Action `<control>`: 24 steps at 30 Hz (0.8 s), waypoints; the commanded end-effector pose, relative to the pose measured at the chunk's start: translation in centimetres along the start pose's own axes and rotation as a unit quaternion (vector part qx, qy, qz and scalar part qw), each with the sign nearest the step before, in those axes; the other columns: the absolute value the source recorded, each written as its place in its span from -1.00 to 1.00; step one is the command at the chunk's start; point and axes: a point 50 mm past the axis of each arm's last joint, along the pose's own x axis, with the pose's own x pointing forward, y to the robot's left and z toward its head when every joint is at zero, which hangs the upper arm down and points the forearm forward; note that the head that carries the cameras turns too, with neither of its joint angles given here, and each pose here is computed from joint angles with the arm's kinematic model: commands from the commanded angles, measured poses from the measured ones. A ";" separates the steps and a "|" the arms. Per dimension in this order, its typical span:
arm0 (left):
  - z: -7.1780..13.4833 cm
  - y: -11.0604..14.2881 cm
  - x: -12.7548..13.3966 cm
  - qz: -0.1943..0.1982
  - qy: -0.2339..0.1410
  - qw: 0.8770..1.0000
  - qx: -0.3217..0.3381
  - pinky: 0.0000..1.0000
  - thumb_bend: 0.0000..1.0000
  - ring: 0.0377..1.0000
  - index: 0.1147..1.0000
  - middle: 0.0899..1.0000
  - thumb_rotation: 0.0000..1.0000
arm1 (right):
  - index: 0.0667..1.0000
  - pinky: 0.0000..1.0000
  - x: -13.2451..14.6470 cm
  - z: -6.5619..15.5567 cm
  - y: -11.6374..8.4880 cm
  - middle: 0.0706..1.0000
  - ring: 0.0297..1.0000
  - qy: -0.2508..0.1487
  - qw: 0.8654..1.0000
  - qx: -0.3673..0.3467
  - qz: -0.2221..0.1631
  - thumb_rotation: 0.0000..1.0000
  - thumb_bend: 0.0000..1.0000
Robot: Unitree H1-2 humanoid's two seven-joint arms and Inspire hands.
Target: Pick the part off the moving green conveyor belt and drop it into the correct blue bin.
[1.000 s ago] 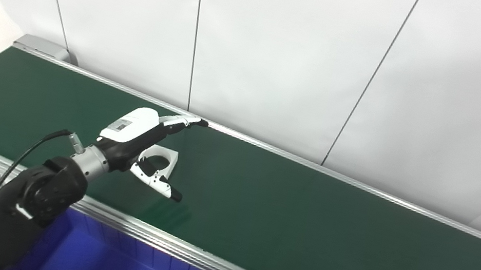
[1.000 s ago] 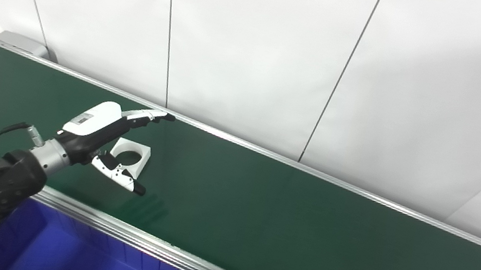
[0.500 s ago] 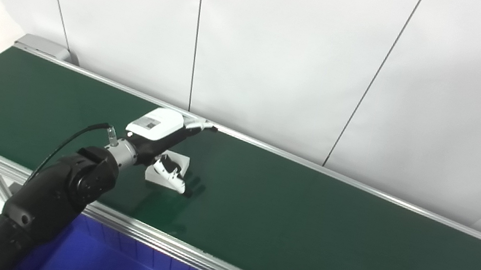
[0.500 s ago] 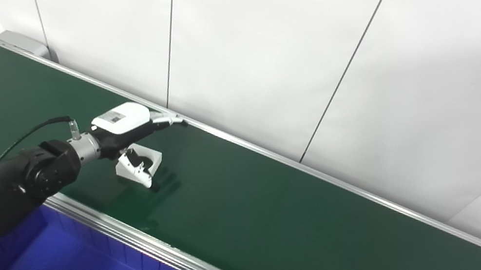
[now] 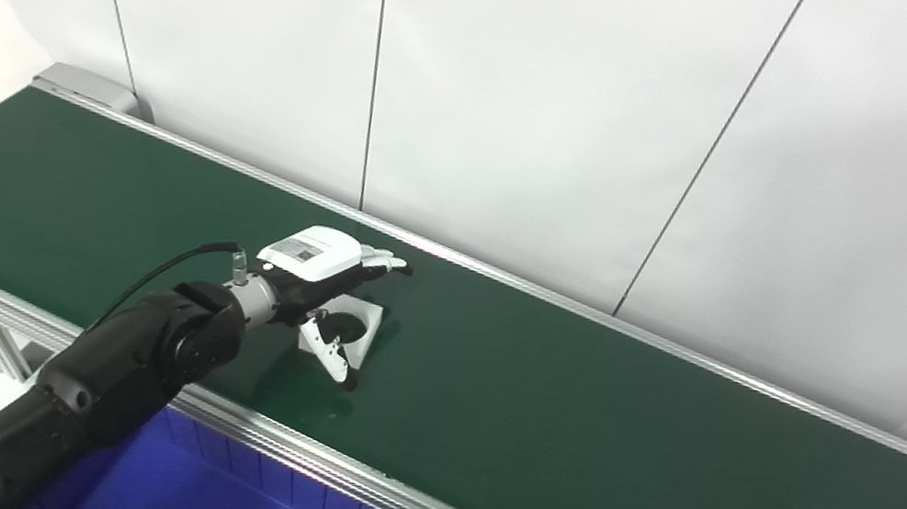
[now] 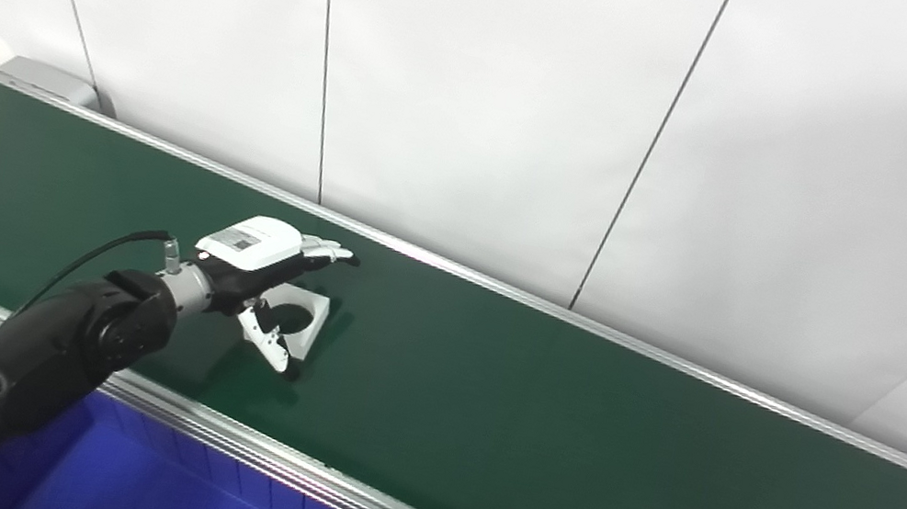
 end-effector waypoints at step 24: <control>0.8 0.2 1.8 0.065 -0.003 0.995 -0.072 -0.33 -0.01 -0.30 -0.02 -0.18 -1.00 | 0.51 0.00 -0.1 1.0 -0.4 0.27 0.12 -0.040 0.999 0.001 -0.018 -0.79 0.48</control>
